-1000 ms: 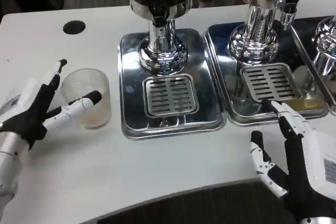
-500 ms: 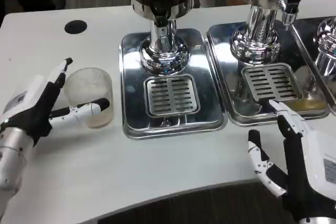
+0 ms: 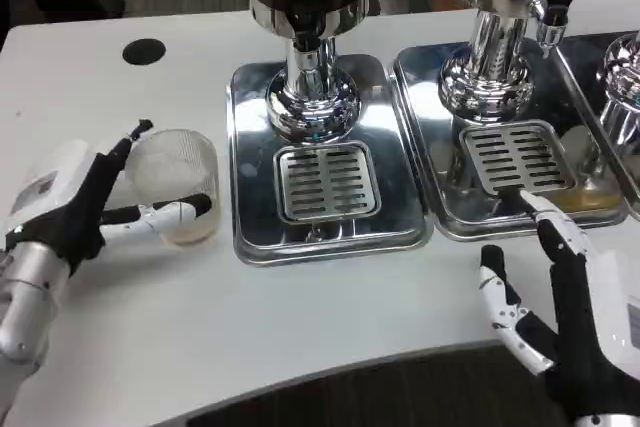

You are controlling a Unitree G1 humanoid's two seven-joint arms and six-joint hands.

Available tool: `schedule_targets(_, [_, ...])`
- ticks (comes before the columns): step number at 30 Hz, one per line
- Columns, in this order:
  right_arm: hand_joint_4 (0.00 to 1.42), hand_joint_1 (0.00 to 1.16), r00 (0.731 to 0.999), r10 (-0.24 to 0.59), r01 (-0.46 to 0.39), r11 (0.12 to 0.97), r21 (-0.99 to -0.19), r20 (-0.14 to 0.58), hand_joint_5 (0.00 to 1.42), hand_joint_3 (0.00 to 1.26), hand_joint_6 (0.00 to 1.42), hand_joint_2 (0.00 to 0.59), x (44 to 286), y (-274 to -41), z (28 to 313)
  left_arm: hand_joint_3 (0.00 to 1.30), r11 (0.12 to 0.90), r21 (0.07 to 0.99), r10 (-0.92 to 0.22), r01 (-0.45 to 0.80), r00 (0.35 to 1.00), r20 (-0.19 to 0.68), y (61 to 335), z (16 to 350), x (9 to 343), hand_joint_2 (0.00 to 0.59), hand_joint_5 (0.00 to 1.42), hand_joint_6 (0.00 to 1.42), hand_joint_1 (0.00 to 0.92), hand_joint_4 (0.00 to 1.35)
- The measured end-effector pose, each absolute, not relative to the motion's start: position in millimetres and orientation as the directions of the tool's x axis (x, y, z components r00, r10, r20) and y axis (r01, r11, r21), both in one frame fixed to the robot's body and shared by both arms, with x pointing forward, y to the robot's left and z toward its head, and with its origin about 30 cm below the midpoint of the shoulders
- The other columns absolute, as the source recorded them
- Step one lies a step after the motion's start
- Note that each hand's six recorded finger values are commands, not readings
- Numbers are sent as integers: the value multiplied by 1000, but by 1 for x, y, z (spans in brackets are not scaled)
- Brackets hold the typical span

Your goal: Grasp the cup under the faucet to collect the drink, then remove the cup.

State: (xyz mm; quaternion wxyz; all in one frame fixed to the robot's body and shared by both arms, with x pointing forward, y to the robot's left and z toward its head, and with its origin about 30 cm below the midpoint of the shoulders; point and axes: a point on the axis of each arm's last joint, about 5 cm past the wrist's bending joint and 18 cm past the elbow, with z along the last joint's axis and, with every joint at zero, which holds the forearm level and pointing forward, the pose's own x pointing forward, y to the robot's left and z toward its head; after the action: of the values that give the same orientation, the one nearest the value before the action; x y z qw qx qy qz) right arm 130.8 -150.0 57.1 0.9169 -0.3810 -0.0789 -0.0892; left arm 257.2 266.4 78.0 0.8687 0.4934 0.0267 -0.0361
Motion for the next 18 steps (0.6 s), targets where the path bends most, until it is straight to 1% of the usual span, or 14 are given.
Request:
schedule_targets(4, [205,464,973,-99,217,702,-678,208,220,259,286,444,130,-150,57,197,530,843,-68,88,996,-61,265,73,254,117,321,422,335,200])
schedule_targets(7, [208,464,973,-99,216,709,-671,209,221,259,286,443,130,-150,58,208,531,843,-85,87,995,-49,264,71,252,129,342,441,311,225])
schedule_targets(9, [209,465,973,-103,218,718,-661,208,223,259,288,443,130,-150,58,218,533,842,-88,81,995,-40,264,69,251,130,369,482,289,243])
schedule_targets(13, [219,461,972,-97,215,729,-650,213,234,259,297,436,130,-150,59,282,540,838,-93,71,995,-24,264,67,249,148,475,628,276,319])
schedule_targets(18, [220,459,974,-88,202,752,-627,209,235,259,299,435,131,-149,60,363,543,839,-77,35,997,8,264,65,247,180,629,862,306,425])
